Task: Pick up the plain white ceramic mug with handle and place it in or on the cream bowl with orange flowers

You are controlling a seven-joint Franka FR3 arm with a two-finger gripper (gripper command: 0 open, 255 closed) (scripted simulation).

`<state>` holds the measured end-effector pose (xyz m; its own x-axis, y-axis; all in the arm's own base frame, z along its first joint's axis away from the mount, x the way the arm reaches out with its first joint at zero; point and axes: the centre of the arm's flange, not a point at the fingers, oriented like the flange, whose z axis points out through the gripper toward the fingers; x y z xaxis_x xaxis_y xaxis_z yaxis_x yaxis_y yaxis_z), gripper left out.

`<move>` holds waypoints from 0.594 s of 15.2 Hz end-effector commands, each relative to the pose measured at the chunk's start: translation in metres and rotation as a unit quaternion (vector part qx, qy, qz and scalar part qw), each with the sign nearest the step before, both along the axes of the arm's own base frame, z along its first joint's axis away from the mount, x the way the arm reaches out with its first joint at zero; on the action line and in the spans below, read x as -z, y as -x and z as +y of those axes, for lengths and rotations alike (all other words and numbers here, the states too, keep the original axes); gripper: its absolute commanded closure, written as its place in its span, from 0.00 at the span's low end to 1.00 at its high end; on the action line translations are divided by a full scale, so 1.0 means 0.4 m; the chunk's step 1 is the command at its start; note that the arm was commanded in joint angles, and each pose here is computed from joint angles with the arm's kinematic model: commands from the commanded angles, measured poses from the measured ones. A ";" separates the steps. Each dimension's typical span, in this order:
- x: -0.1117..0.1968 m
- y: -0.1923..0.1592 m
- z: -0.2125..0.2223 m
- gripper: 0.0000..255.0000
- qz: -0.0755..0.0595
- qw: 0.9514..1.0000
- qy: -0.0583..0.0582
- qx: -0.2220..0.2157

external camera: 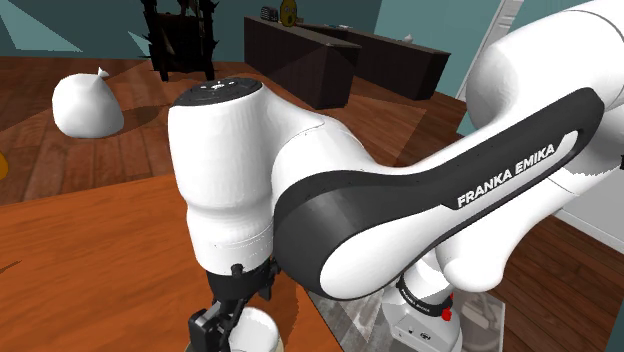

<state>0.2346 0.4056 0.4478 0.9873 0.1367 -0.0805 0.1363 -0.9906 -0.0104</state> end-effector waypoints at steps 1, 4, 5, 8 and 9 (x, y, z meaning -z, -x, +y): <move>0.000 0.000 0.000 0.00 0.000 1.000 0.000 0.000; -0.099 -0.008 0.000 0.00 0.000 1.000 0.000 0.000; -0.125 -0.010 0.000 0.00 0.000 1.000 0.000 0.000; -0.125 -0.010 0.000 0.00 0.000 1.000 0.000 0.000; -0.125 -0.010 0.000 0.00 0.000 1.000 0.000 0.000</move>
<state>0.2384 0.4055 0.4972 0.9874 0.1366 -0.0803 0.1362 -0.9906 -0.0107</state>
